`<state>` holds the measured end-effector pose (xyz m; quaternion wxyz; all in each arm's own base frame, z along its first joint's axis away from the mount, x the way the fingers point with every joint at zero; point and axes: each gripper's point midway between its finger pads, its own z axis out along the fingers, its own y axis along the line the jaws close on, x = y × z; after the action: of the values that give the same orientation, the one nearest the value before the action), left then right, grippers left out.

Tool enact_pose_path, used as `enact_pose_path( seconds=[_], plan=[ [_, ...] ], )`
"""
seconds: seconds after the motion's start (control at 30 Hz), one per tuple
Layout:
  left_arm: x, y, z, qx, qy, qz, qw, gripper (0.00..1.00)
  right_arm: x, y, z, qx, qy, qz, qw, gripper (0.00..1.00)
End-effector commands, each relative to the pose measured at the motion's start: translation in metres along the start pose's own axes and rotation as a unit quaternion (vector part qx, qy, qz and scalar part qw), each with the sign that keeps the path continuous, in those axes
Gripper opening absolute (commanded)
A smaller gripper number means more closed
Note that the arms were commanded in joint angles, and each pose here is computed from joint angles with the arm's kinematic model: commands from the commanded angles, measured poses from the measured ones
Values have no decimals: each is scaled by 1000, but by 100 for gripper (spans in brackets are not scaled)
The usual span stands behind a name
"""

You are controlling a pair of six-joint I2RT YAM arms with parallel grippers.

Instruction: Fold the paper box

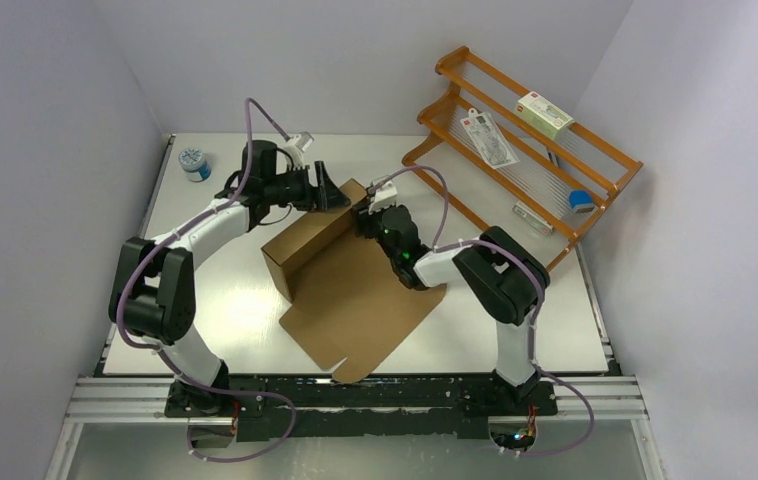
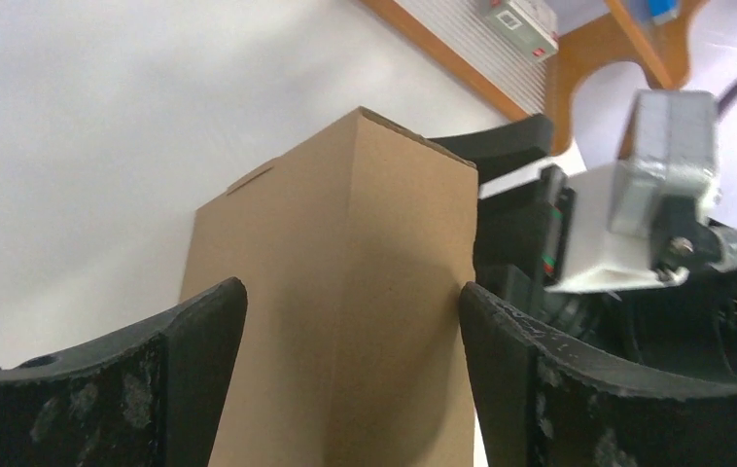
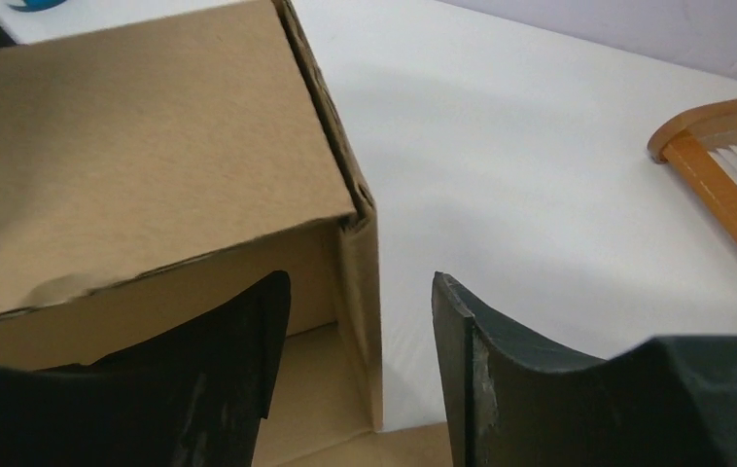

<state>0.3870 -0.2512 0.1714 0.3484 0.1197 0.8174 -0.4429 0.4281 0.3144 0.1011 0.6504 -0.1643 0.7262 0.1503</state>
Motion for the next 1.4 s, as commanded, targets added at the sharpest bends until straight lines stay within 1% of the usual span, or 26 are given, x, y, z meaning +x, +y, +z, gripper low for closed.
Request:
enact_pose_path(
  seconds=[0.0,0.1,0.2,0.27,0.37,0.4,0.47,0.5,0.57,0.7,0.73,0.77,0.87,0.97,1.07,1.13,1.17,1.23,1.27,1.3,1.37],
  plan=[
    [-26,6,-14,-78,-15,36,996,85,-10,2,-13,-20,14,-8,1000,61],
    [-45,10,-27,-127,-35,56,990,87,-8,-5,-25,-7,26,-7,1000,67],
    [-59,2,-39,-140,-55,70,986,88,-9,-12,-37,10,46,5,999,72],
    [-60,-5,-44,-138,-56,79,986,89,-9,-16,-45,25,62,29,997,74],
    [-52,-10,-47,-169,-31,104,980,89,-7,-23,-62,43,89,58,993,77],
    [-48,-12,-49,-186,-21,117,975,89,-12,-25,-69,49,90,68,992,78],
    [-39,-16,-50,-216,-6,141,966,89,-7,-31,-81,62,111,79,989,80],
    [-35,-19,-51,-228,-1,153,962,89,-13,-33,-88,66,110,86,988,81],
    [-27,-28,-53,-238,12,178,955,90,-14,-39,-102,76,119,96,985,82],
    [-17,-39,-63,-264,29,234,935,91,-16,-41,-134,68,118,123,983,84],
    [-14,-42,-64,-269,34,246,930,95,-18,-43,-141,67,112,129,983,84],
    [-10,-46,-65,-270,42,258,927,97,-20,-44,-147,68,106,135,983,85],
    [3,-57,-62,-281,66,307,907,98,-26,-49,-162,67,87,143,984,86],
    [8,-57,-64,-319,75,340,881,98,-31,-55,-171,76,78,142,984,86],
    [11,-55,-67,-368,78,368,851,98,-31,-64,-178,93,69,137,984,88],
    [15,-59,-68,-397,70,389,828,98,-32,-69,-182,101,62,137,983,88],
    [16,-60,-70,-416,65,400,814,98,-33,-70,-183,104,58,138,983,88],
    [21,-62,-71,-454,55,420,784,94,-33,-73,-186,110,52,139,983,89],
    [24,-62,-72,-477,50,430,765,93,-32,-75,-187,114,49,141,982,89],
    [29,-61,-71,-498,52,444,743,91,-31,-77,-187,117,47,142,982,89],
    [33,-63,-76,-549,37,463,695,89,-28,-78,-188,121,47,143,981,89]
  ],
)
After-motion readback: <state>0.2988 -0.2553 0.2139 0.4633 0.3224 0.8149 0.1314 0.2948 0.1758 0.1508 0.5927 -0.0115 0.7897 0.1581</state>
